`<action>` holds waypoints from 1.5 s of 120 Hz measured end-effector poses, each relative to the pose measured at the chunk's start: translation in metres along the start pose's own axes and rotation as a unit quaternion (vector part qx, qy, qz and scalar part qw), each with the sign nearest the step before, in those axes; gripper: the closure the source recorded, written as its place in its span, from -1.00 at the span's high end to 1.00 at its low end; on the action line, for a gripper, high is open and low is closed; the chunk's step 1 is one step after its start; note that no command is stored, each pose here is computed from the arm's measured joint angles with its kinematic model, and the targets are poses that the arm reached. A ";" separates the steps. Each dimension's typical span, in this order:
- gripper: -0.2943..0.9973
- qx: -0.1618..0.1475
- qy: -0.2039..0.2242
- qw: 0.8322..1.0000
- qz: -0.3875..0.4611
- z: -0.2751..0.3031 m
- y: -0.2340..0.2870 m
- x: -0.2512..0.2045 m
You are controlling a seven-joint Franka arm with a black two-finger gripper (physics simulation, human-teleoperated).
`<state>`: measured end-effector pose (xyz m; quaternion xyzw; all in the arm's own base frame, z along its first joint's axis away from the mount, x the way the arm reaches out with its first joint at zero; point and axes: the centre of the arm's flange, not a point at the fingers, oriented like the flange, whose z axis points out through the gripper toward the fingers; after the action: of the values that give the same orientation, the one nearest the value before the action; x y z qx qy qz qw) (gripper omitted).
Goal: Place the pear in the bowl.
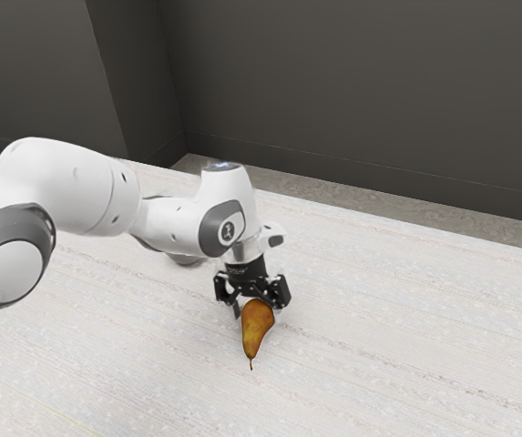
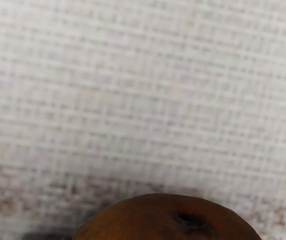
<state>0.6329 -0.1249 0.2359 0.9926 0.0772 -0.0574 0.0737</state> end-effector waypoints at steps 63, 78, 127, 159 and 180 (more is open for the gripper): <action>0.09 0.000 0.000 0.999 -0.047 -0.010 0.008 -0.010; 0.10 -0.008 0.008 0.998 -0.056 -0.037 0.008 -0.016; 0.03 -0.119 0.109 0.963 -0.214 -0.196 -0.135 0.051; 0.03 -0.348 0.054 0.830 -0.432 -0.151 -0.270 0.071; 0.03 -0.485 0.015 0.725 -0.489 -0.120 -0.296 0.099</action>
<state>0.6944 0.1978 0.3010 0.6473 0.5699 -0.0256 0.5055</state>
